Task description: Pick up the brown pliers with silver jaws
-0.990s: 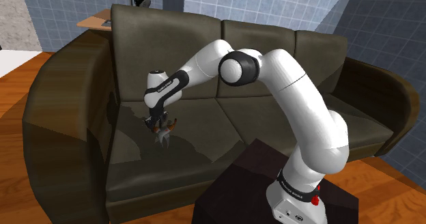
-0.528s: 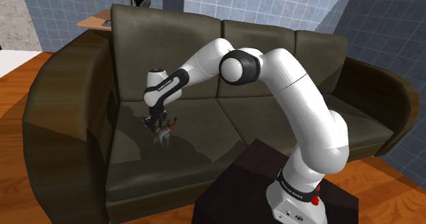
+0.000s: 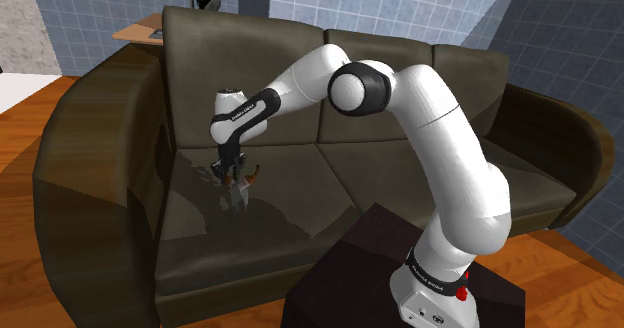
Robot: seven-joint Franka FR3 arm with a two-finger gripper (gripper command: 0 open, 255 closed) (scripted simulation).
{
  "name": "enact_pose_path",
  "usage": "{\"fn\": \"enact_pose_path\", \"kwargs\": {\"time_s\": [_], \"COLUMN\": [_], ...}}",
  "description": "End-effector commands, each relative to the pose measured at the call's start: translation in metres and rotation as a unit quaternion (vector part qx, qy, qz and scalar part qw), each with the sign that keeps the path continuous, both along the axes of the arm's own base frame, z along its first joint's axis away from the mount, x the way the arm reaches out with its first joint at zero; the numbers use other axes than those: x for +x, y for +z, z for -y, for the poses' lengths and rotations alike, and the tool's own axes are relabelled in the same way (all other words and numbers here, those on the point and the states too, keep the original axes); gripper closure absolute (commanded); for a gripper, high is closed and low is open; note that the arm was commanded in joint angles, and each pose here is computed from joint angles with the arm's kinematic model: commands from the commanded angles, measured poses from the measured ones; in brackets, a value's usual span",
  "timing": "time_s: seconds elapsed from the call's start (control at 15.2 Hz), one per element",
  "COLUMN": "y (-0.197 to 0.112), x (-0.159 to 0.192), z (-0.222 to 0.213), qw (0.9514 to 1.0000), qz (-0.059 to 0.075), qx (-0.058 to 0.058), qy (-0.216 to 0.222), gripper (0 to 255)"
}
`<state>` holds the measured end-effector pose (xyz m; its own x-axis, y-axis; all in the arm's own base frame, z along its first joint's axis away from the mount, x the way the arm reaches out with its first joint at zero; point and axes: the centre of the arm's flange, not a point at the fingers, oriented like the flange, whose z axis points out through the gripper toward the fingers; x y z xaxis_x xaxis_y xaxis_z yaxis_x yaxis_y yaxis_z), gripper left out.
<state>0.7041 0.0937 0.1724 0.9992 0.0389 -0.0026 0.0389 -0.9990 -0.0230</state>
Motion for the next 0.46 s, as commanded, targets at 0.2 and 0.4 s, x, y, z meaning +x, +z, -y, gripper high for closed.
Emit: {"fn": "enact_pose_path", "kwargs": {"time_s": [0.2,0.4], "y": [0.027,0.033], "x": [0.000,0.000], "z": [-0.001,-0.001], "qw": [1.0000,1.0000], "qz": [0.000,0.000], "qx": [0.000,0.000], "qy": [0.000,0.000], "gripper": [255,255]}}
